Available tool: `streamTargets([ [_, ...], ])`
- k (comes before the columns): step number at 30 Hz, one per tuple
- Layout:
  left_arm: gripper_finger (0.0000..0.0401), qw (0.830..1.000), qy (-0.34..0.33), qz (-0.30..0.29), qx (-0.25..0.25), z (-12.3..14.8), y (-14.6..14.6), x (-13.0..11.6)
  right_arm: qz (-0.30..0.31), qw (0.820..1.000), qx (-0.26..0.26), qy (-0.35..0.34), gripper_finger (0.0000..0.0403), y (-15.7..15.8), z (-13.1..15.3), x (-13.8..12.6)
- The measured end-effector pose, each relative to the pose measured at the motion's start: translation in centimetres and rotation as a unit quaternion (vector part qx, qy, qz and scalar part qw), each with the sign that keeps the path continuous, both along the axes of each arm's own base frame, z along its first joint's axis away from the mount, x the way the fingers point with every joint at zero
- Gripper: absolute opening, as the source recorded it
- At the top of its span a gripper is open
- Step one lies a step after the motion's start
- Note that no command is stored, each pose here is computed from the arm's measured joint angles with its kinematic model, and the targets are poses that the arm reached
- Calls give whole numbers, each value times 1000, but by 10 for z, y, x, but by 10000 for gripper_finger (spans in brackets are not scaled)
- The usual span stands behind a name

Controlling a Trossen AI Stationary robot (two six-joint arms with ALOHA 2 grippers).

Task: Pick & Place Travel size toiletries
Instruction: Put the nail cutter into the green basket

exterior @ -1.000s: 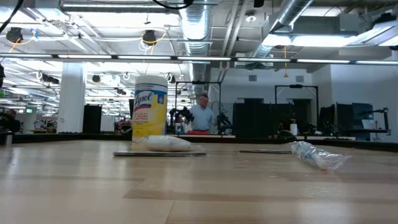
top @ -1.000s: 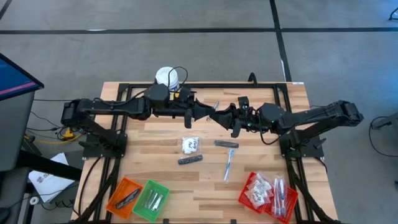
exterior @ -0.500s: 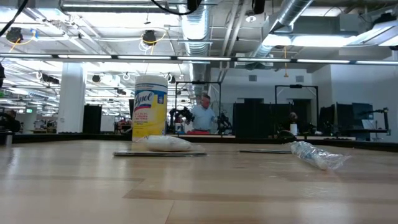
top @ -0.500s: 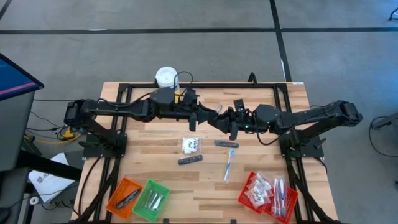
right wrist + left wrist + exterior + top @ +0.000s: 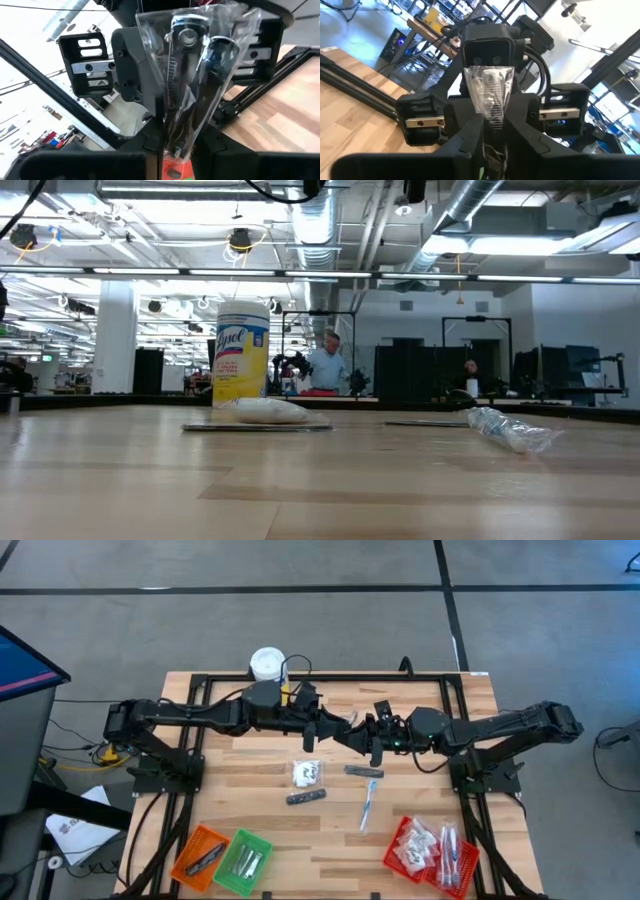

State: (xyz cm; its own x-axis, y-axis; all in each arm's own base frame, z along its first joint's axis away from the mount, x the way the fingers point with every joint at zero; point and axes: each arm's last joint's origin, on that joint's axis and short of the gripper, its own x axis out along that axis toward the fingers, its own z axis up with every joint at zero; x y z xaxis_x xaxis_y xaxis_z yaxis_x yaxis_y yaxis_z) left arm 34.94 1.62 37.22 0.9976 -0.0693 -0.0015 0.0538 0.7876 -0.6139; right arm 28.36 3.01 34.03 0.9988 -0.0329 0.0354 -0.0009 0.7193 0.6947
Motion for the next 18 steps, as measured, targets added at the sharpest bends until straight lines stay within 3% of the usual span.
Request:
streamTargets([
  [10,129,1000,-2,-27,1,0,-1,0,17,1000,20,13,52,2,-2,0],
  [18,179,999,-35,-24,21,20,2,-17,33,999,36,12,52,4,-2,0],
])
